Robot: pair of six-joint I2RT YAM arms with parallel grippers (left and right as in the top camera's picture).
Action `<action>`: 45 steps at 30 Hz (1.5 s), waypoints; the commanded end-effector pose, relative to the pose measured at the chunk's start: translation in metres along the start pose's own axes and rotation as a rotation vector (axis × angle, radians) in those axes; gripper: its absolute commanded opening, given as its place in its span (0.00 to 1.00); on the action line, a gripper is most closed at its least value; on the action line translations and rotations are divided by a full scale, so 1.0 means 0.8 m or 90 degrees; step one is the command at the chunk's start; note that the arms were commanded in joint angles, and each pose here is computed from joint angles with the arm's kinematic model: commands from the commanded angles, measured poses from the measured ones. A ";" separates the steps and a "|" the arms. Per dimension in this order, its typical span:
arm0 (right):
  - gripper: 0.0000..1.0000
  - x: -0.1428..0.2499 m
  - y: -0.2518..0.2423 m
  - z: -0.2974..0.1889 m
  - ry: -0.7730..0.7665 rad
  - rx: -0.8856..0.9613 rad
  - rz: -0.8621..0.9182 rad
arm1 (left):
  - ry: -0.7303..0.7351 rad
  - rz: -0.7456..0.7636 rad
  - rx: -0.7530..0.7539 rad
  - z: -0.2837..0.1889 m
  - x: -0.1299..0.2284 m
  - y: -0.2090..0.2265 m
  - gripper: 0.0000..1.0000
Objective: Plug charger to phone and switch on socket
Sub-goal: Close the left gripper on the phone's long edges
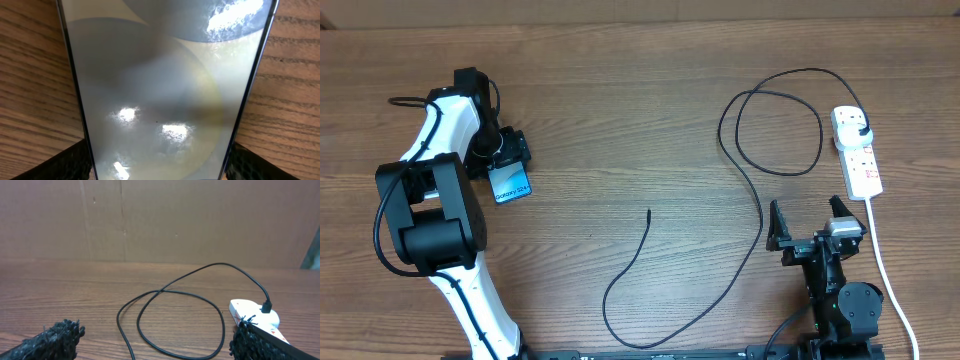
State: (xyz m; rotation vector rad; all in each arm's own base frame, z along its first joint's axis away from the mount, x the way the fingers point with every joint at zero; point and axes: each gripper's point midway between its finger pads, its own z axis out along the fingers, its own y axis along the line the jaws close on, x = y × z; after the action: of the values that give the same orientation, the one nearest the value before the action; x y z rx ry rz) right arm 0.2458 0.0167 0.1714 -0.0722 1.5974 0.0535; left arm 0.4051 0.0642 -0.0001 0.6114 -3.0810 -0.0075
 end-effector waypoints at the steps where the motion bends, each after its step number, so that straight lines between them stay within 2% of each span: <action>1: 1.00 0.002 0.001 0.000 -0.002 -0.003 0.001 | 0.030 -0.010 0.013 0.013 0.016 -0.002 0.82; 8: 1.00 0.002 0.001 0.000 -0.003 -0.003 0.001 | 0.030 -0.010 0.013 0.013 0.016 -0.002 0.81; 32: 1.00 0.002 0.002 0.000 -0.003 -0.003 0.001 | 0.031 -0.010 0.012 0.013 0.017 -0.002 0.65; 40: 1.00 0.002 0.001 0.000 -0.003 -0.003 0.001 | 0.029 -0.010 0.013 0.013 0.016 -0.002 0.48; 45: 1.00 0.002 0.001 0.000 -0.002 -0.003 0.001 | 0.030 -0.010 0.013 0.013 0.016 -0.002 0.31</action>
State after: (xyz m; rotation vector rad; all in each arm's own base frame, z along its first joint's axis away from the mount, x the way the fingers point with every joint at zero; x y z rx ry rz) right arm 0.2458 0.0168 0.1713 -0.0727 1.5977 0.0541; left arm 0.4049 0.0641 0.0006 0.6117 -3.0829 -0.0074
